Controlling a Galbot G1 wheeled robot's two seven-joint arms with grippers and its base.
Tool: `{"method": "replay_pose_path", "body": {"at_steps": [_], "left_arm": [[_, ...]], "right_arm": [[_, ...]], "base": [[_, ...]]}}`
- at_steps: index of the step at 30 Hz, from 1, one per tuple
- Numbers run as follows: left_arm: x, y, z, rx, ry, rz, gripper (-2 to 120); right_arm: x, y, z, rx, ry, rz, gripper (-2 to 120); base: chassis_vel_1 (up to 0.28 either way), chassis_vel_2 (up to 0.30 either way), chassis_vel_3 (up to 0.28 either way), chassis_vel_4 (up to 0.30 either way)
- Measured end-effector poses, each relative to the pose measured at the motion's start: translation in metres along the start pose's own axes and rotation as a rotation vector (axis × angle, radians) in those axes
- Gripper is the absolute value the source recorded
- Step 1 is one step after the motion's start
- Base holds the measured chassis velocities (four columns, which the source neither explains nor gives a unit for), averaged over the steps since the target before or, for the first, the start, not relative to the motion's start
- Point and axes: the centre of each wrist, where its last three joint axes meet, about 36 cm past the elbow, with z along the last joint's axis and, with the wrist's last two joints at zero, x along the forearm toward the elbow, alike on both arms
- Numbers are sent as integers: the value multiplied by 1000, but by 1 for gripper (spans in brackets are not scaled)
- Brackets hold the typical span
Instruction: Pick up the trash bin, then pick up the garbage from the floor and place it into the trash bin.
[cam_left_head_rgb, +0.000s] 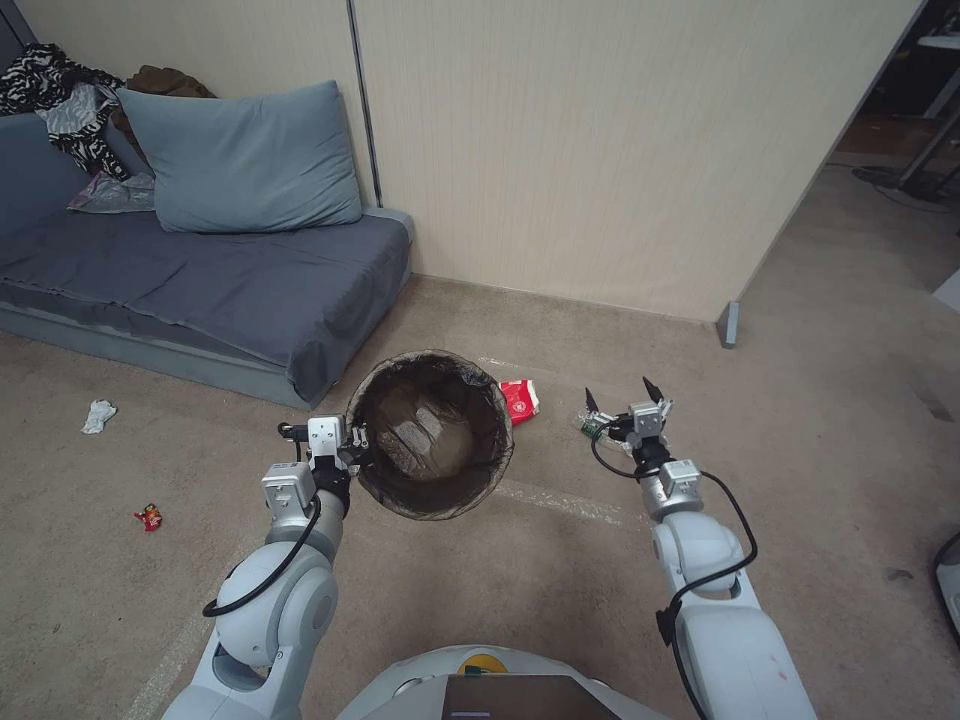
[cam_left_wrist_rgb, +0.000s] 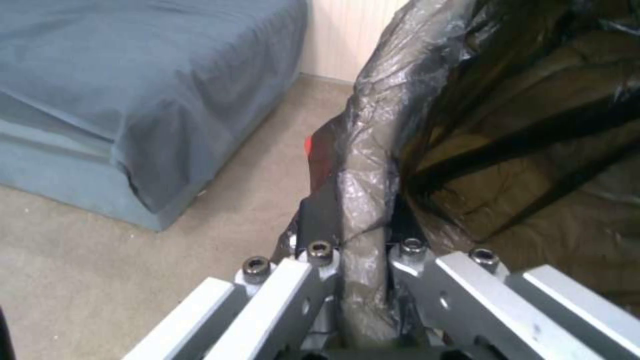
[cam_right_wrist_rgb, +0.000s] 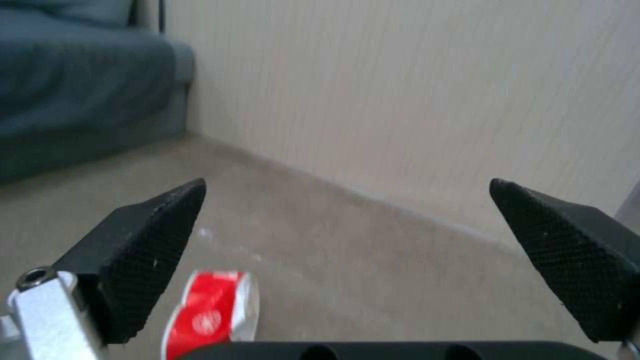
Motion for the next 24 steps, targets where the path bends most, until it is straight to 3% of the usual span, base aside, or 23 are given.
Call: {"method": "replay_pose_path", "body": {"at_steps": [11, 19, 24], "left_arm": [[-6, -4, 7, -8, 19, 17, 0], [-9, -5, 8, -10, 22, 18, 0], [-9, -7, 9, -12, 24, 21, 0]], "right_arm": [[-24, -22, 22, 36, 153, -40, 100], [-29, -48, 45, 143, 267, -119, 100], [-38, -75, 65, 236, 323, -228, 100]], "base": [[0, 0, 0, 0], [0, 0, 0, 0], [0, 0, 0, 0]]}}
